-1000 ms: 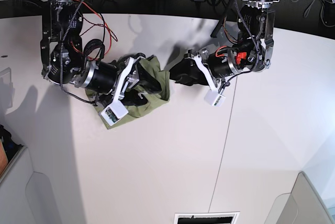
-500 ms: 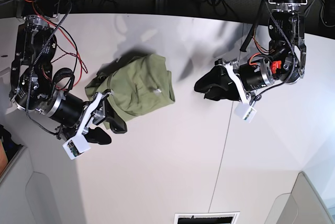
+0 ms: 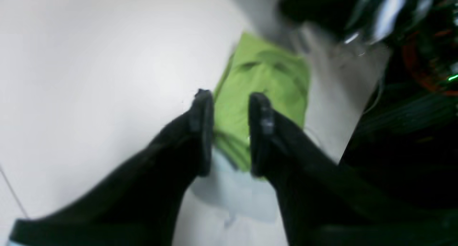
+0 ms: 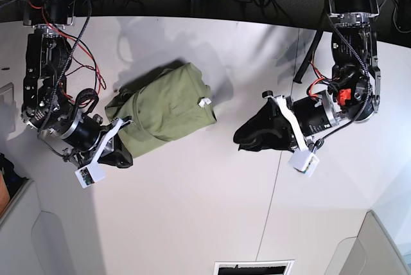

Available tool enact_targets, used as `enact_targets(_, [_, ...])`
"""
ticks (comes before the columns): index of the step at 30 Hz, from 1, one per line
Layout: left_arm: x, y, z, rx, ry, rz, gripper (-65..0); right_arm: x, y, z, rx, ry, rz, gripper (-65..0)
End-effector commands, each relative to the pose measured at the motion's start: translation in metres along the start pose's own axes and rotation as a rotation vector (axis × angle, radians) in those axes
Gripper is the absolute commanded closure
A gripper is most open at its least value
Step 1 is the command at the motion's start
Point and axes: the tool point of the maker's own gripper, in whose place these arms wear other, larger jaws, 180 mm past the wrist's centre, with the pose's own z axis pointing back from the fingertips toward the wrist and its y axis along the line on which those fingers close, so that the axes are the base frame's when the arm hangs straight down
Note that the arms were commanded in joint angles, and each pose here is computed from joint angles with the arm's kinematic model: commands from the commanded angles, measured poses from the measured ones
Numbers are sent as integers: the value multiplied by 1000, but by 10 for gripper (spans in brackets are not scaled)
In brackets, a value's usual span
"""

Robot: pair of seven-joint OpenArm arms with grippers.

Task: Layout the t-shirt on the table in an organized manner, then fold the t-shirt properly
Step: 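Press the folded bundle with both grippers to square it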

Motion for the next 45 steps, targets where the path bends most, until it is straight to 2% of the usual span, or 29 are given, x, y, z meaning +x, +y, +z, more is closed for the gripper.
enact_targets(1, [14, -15, -5, -49, -40, -32, -147, 21, -7, 1, -12, -72, 4, 0])
enact_targets(4, [2, -50, -31, -145, 4, -51, -147, 10, -14, -8, -13, -58, -38, 0])
enact_targets(6, [-17, -74, -53, -192, 71, -78, -147, 2, -19, -16, -10, -39, -73, 0])
enact_targets(10, [-52, -97, -84, -215, 147, -106, -147, -15, -27, -30, -3, 17, -123, 0])
enact_targets(15, [-89, -78, -93, -163, 240, -89, -147, -39, -21, -43, 36, 99, -134, 0])
enact_targets(20, [-113, -63, -93, -120, 318, -81, -147, -58, -9, -42, 73, 168, -154, 0])
enact_targets(23, [-124, -53, -89, -97, 352, -72, -147, -65, -2, -33, 111, 168, -207, 0])
enact_targets(27, [-135, -26, -71, -36, 409, -103, -147, -82, 6, -12, 130, 183, -214, 0])
enact_targets(33, [-124, 7, -50, 30, 410, -167, -147, -98, 51, 15, 225, 181, -237, 0])
enact_targets(40, [-101, 17, -55, 48, 382, -215, -147, -100, 109, 30, 323, 136, -285, 0])
enact_targets(45, [-82, 24, -58, 65, 363, -256, -147, -99, 137, 32, 364, 118, -322, 0])
